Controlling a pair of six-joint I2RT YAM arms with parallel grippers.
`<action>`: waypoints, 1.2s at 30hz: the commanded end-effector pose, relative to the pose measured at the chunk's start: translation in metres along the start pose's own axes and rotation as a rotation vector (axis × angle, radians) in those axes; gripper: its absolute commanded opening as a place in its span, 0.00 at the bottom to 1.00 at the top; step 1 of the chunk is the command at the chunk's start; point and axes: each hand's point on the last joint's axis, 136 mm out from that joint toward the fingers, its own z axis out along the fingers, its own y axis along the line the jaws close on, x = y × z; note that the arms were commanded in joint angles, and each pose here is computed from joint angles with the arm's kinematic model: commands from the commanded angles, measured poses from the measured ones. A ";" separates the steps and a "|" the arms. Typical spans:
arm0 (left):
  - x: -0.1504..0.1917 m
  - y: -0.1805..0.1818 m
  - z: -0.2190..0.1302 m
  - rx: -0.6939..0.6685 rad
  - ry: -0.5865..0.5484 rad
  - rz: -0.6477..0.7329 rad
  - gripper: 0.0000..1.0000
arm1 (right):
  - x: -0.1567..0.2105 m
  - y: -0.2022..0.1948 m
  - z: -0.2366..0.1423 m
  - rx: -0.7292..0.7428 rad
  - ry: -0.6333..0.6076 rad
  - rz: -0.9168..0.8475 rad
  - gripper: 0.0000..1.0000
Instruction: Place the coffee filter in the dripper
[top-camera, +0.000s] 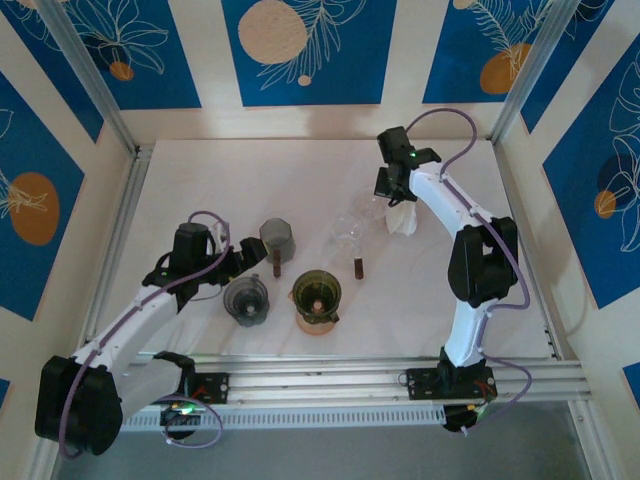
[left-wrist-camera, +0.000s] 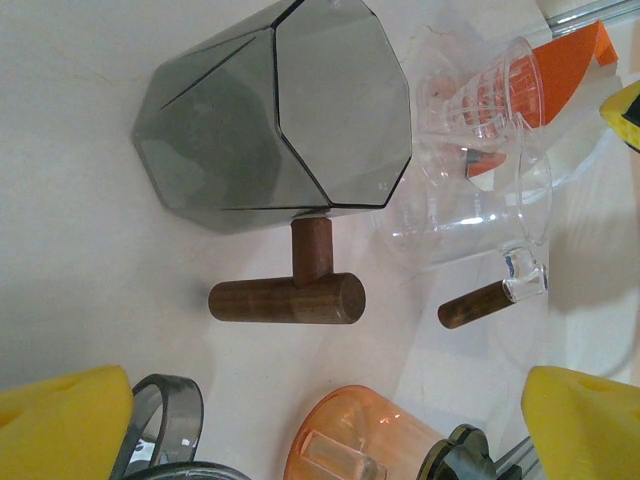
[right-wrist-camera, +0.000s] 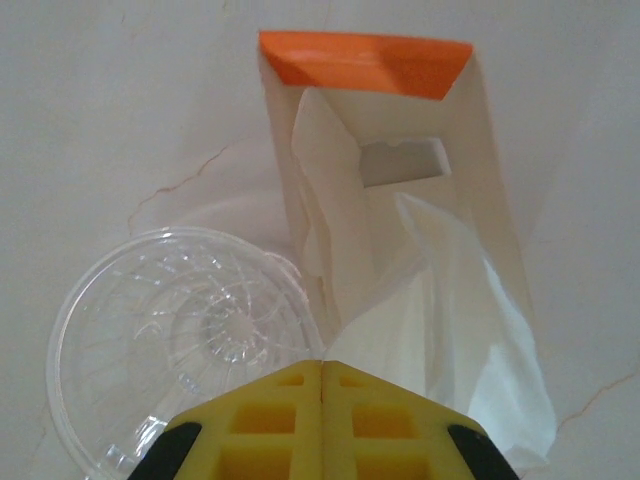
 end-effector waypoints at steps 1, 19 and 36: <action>-0.003 -0.013 -0.001 0.033 0.002 0.011 1.00 | -0.006 -0.005 -0.014 0.049 -0.023 -0.025 0.00; -0.004 -0.013 -0.002 0.030 -0.001 0.006 1.00 | -0.009 -0.009 -0.019 0.048 -0.047 0.000 0.00; -0.003 -0.013 0.000 0.032 0.006 -0.008 1.00 | -0.008 -0.003 -0.014 -0.036 0.011 0.032 0.36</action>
